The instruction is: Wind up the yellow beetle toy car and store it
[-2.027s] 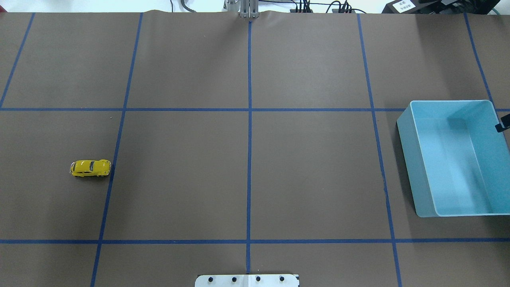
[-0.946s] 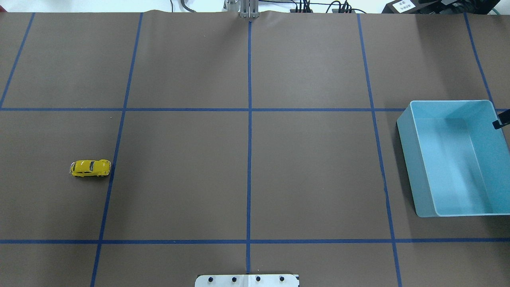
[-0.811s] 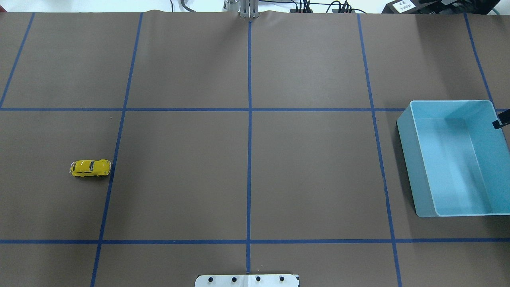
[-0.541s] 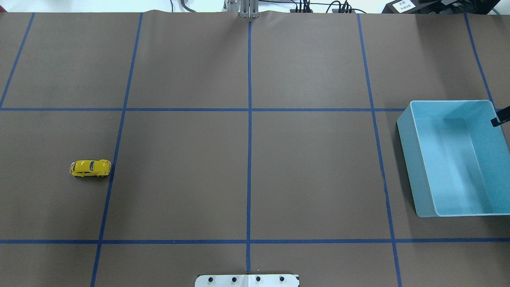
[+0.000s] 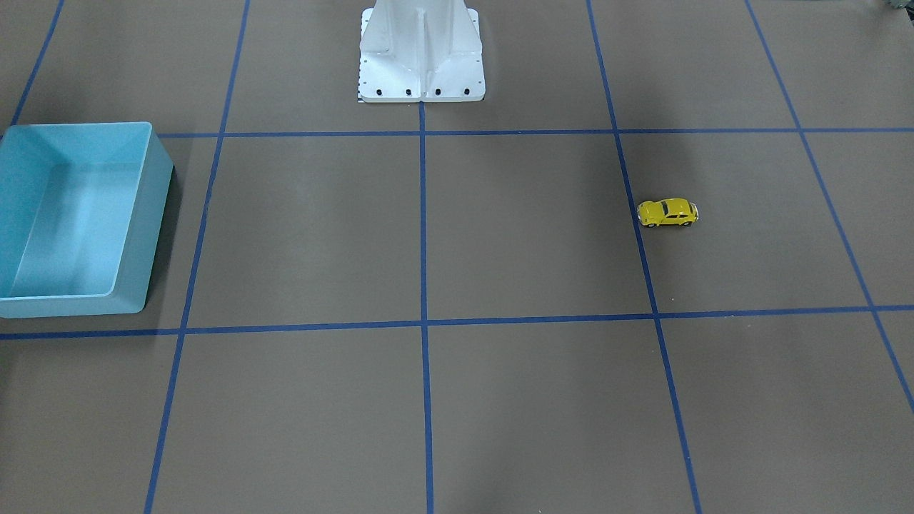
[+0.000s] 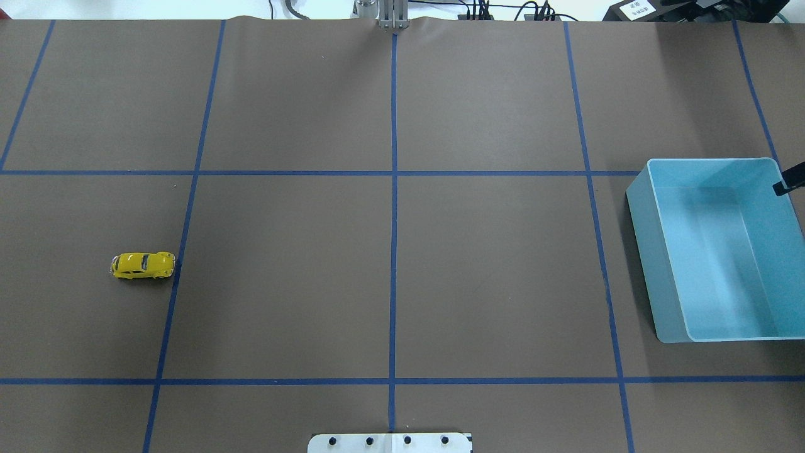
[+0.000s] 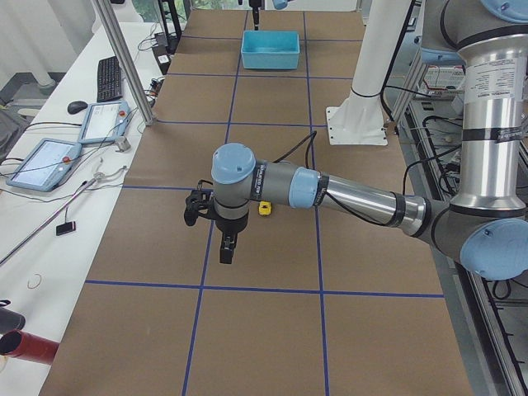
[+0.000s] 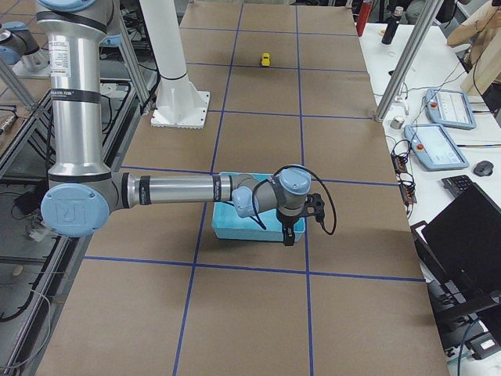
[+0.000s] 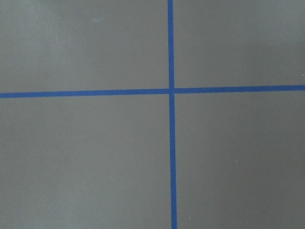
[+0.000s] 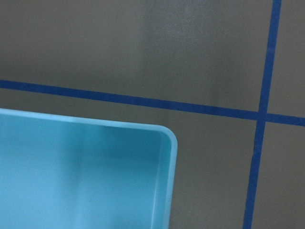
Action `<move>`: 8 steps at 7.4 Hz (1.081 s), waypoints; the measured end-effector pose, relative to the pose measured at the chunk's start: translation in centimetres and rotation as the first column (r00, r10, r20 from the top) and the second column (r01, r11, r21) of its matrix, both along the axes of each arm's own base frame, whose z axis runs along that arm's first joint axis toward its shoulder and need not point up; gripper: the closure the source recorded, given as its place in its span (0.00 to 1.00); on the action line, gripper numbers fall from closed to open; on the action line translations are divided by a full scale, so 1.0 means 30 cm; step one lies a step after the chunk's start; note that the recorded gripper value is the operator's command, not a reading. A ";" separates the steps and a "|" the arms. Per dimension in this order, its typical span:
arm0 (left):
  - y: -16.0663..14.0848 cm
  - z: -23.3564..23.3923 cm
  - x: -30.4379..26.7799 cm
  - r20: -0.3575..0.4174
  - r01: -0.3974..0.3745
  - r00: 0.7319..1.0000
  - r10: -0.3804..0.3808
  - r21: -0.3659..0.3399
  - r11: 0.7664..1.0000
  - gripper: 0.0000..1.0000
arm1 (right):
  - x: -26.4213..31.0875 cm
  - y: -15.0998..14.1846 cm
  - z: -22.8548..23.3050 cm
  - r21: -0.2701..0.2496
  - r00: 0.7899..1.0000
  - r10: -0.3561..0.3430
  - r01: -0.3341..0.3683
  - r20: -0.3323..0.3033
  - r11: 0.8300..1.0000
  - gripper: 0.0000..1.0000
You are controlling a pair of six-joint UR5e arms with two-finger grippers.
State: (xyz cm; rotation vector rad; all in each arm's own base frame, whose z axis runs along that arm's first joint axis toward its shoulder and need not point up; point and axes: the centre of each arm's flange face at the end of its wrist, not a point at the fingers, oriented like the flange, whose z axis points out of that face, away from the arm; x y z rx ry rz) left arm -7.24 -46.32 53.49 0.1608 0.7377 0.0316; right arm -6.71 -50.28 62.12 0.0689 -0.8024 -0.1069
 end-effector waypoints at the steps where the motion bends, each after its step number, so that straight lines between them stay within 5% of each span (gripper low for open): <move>1: 0.000 -0.059 0.050 0.001 -0.032 0.999 0.032 0.029 0.999 0.00 | 0.002 0.000 0.001 -0.001 1.000 0.001 -0.001 -0.001 1.000 0.00; 3: -0.025 -0.201 0.223 0.010 -0.141 0.990 0.141 0.084 0.986 0.00 | 0.039 -0.004 -0.003 -0.021 1.000 0.022 -0.022 -0.002 1.000 0.00; 5: -0.068 -0.387 0.440 0.033 -0.304 0.953 0.303 0.164 0.938 0.00 | 0.091 0.003 -0.002 -0.058 0.999 0.051 -0.051 -0.007 0.997 0.00; 7: -0.067 -0.480 0.571 0.099 -0.476 0.878 0.469 0.296 0.828 0.00 | 0.146 0.048 0.039 -0.082 0.997 0.072 -0.073 -0.020 0.994 0.00; 8: -0.073 -0.511 0.610 0.171 -0.563 0.823 0.541 0.372 0.738 0.00 | 0.178 0.062 0.050 -0.085 0.996 0.089 -0.091 -0.028 0.992 0.00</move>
